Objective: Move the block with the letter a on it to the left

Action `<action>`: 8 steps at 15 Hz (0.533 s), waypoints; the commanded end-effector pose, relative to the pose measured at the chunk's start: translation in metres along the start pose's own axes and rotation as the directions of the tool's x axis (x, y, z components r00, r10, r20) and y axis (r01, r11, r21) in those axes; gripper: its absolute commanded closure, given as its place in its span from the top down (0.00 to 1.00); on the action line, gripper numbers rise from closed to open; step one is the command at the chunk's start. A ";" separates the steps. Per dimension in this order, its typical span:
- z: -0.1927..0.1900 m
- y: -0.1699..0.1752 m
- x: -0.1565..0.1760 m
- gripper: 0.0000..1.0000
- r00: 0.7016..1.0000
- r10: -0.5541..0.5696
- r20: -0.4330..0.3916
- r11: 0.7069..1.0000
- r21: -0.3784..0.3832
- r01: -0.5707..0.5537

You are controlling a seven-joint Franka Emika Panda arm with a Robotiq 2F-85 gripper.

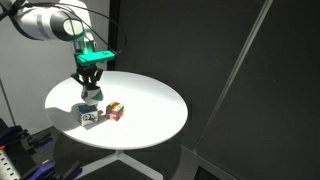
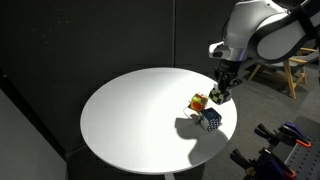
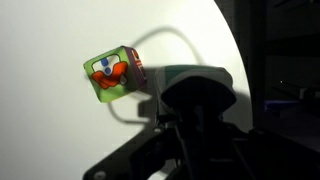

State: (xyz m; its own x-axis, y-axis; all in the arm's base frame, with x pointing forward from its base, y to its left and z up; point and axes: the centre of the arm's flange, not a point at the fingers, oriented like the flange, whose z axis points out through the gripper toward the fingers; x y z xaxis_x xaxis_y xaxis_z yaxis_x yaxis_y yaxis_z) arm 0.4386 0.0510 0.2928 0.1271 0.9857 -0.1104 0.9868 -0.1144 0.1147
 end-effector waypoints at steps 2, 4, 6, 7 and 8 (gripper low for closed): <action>-0.004 -0.026 0.020 0.08 0.996 -0.089 -0.017 0.996 -0.031 0.088; -0.004 -0.034 0.027 0.07 0.994 -0.111 -0.024 0.994 -0.027 0.110; -0.005 -0.041 0.033 0.07 0.991 -0.131 -0.025 0.991 -0.025 0.130; -0.006 -0.044 0.035 0.07 0.990 -0.139 -0.028 0.990 -0.025 0.138; -0.007 -0.046 0.037 0.07 0.989 -0.144 -0.028 0.989 -0.025 0.144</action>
State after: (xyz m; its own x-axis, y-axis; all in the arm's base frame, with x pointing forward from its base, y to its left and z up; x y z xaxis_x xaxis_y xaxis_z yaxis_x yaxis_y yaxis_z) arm 0.4130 0.0914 0.2806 0.0159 0.9936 -0.1121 0.9947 -0.0043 0.1023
